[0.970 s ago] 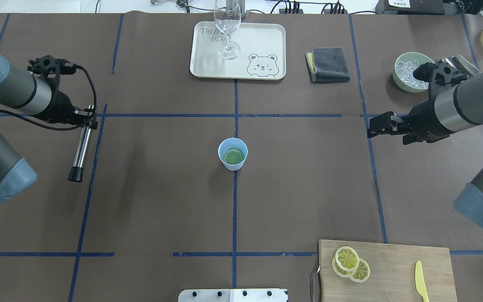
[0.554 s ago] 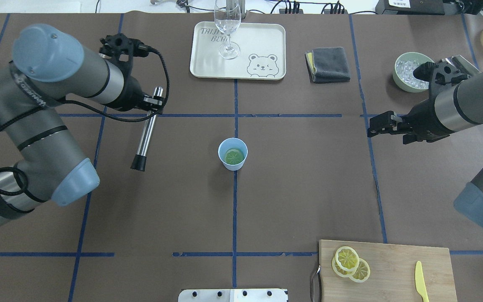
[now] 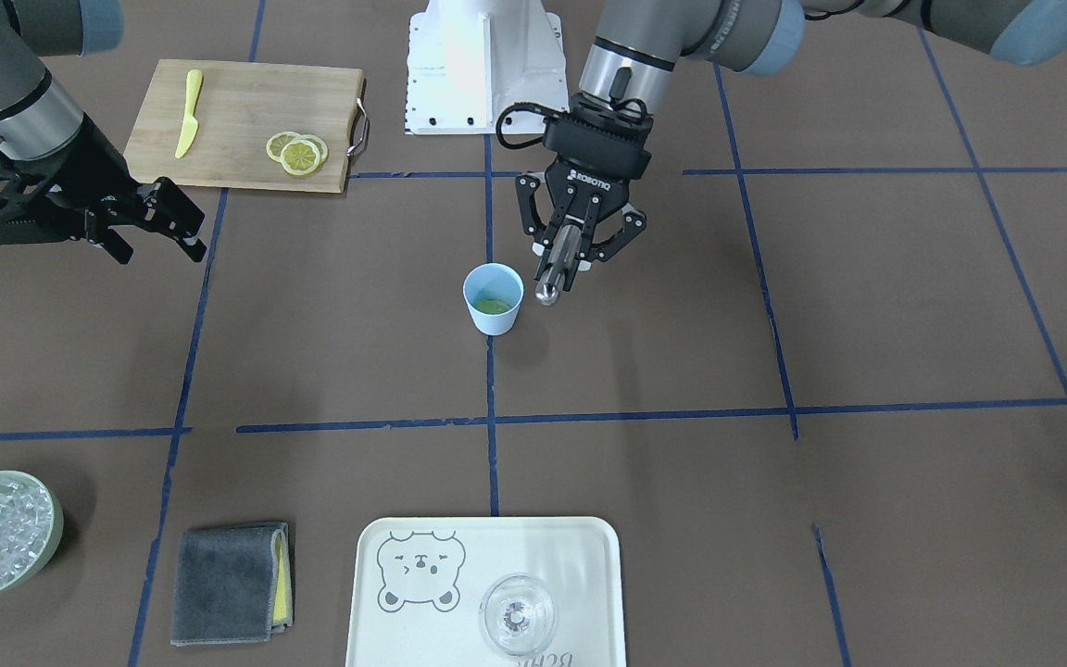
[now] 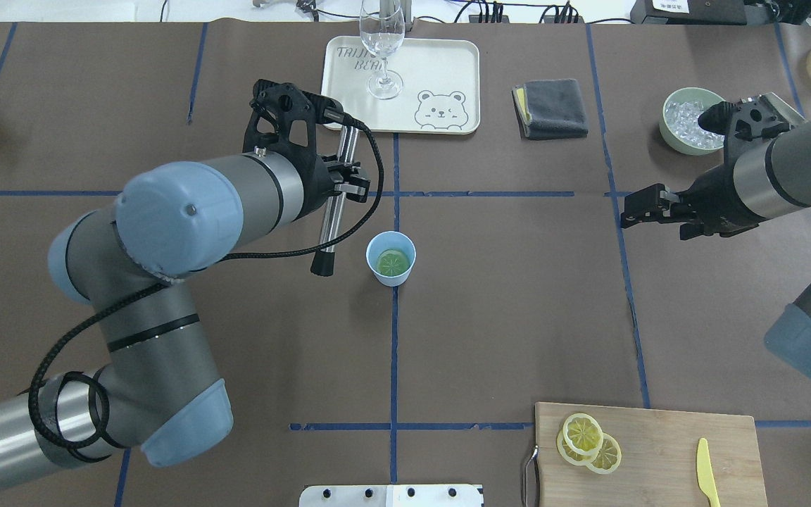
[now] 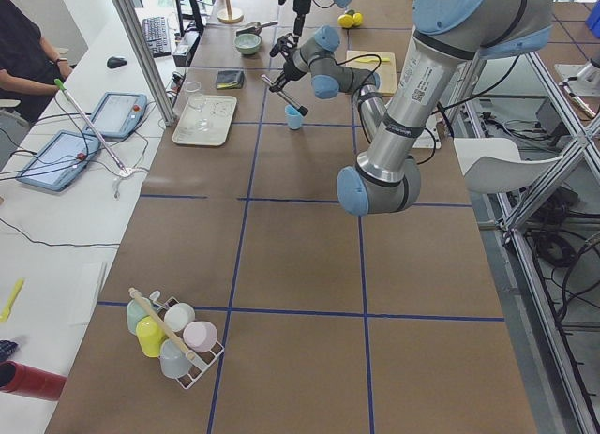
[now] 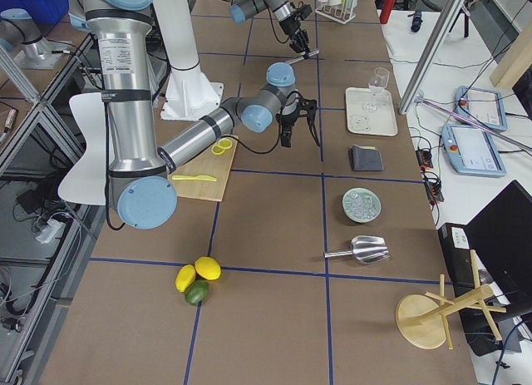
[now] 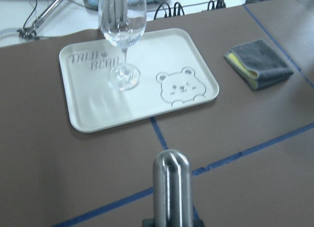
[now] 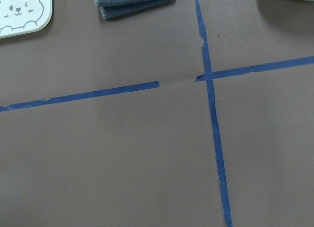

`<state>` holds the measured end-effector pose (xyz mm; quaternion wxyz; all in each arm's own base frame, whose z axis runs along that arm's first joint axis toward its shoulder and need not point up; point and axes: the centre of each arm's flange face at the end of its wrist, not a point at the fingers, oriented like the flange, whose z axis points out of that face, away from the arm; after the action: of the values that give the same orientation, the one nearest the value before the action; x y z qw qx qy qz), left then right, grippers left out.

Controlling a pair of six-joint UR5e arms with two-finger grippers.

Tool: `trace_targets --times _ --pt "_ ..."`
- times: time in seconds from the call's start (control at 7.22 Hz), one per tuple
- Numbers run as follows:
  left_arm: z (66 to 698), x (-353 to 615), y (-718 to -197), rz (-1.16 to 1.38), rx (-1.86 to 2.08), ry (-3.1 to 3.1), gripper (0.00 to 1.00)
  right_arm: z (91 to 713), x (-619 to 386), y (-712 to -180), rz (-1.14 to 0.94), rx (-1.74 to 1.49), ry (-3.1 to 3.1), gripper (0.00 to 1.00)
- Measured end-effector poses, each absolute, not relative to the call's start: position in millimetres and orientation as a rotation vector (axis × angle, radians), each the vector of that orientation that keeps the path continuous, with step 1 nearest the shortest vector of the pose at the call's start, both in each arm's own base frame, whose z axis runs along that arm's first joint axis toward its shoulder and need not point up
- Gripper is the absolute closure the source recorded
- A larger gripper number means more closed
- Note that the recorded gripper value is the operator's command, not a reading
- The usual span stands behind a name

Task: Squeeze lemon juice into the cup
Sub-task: 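Carry the metal muddler with the left gripper over the blue cup, then press the muddler down into the cup onto the lemon with the left gripper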

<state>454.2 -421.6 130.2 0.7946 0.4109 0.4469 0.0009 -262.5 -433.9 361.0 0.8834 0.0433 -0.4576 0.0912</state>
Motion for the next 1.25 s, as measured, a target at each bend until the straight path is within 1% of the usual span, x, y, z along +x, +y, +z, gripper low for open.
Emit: trace_targets --times 0.28,0.69,0.97,1.25 --pt "119.7 457.2 -410.8 -0.099 1.044 1.065 1.00 360.6 -259.7 -435.6 0.195 0.095 -0.953 0.00" --pt "145.9 498.9 -389.9 -0.274 1.198 1.108 1.00 361.1 -255.9 -437.7 0.201 0.100 -0.951 0.00" --pt "161.6 517.1 -380.4 -0.328 1.232 1.039 1.00 368.9 -243.1 -441.3 0.211 0.102 -0.941 0.00" --pt "166.9 529.3 -374.9 -0.341 1.239 1.012 1.00 392.0 -213.9 -447.5 0.161 0.113 -0.915 0.00"
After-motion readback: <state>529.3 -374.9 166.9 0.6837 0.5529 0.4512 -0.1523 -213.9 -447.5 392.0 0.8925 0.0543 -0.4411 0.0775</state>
